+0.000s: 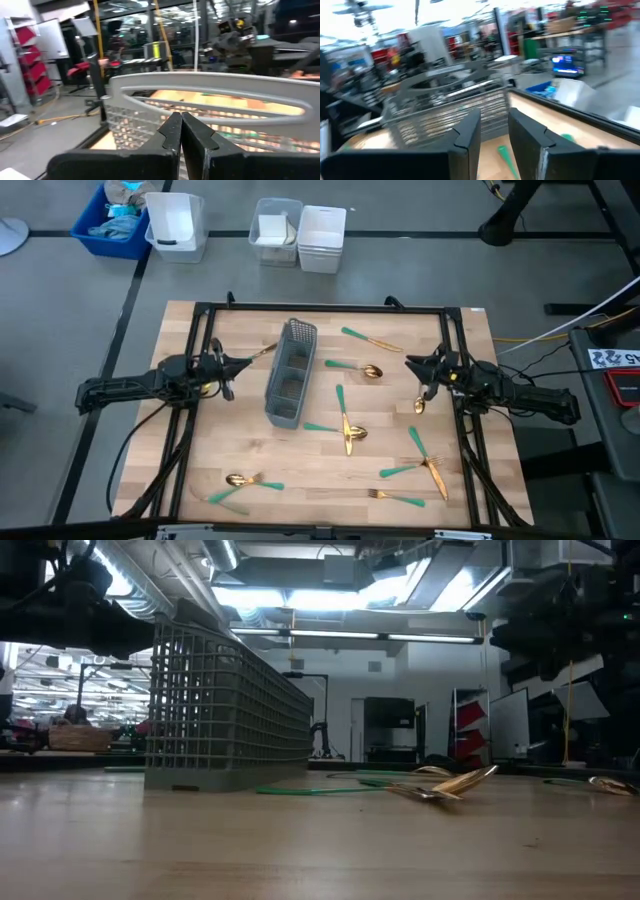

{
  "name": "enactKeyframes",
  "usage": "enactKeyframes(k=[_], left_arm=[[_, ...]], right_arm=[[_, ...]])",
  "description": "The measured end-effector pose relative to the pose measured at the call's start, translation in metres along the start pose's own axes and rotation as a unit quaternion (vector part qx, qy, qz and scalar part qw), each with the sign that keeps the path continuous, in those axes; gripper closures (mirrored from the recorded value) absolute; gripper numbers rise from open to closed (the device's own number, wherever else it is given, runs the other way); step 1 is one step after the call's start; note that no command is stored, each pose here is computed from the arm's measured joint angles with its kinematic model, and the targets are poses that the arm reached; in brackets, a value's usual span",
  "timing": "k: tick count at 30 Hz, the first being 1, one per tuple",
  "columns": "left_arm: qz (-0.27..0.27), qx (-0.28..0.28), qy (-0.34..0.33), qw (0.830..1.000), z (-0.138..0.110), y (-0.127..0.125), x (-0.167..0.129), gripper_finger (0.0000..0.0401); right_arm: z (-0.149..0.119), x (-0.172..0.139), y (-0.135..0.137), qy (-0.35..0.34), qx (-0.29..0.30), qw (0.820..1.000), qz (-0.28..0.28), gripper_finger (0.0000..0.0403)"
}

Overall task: Sort silverware
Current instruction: Put the green table knife into the gray silverware rack

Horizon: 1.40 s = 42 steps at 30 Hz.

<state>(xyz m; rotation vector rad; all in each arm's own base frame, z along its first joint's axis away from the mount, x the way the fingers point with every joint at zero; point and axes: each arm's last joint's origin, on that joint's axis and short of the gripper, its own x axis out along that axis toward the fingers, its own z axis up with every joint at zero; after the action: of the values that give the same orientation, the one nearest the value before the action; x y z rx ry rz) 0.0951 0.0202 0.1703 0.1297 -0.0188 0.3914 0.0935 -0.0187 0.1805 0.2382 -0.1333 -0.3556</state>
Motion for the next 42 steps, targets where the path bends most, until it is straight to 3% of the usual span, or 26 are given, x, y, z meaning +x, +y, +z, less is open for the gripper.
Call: enactKeyframes(k=[9,15,25,31,36,42], left_arm=[[-0.004,-0.023,-0.020,1.000,0.016,0.002,-0.003,0.0397],[-0.102,-0.053,-0.028,0.993,0.037,-0.004,-0.006,0.0397],[-0.210,-0.051,0.076,0.973,0.046,-0.035,0.010,0.0398],[-0.073,0.000,0.155,0.985,0.060,-0.038,0.025,0.0398],[0.031,0.019,0.235,0.971,0.069,-0.028,0.037,0.0398],[0.107,-0.005,0.281,0.954,0.083,-0.007,0.042,0.0398]], right_arm=[[0.000,0.000,0.000,0.000,0.003,1.000,-0.006,0.0303],[0.001,0.000,0.000,0.000,0.002,1.000,-0.003,0.0303],[0.002,0.000,0.002,-0.003,0.003,1.000,0.024,0.0303],[0.005,0.000,0.003,-0.016,0.006,0.999,0.031,0.0303],[0.006,0.000,0.003,-0.021,0.008,0.999,0.033,0.0303],[0.007,0.000,0.003,-0.024,0.008,0.999,0.033,0.0303]])
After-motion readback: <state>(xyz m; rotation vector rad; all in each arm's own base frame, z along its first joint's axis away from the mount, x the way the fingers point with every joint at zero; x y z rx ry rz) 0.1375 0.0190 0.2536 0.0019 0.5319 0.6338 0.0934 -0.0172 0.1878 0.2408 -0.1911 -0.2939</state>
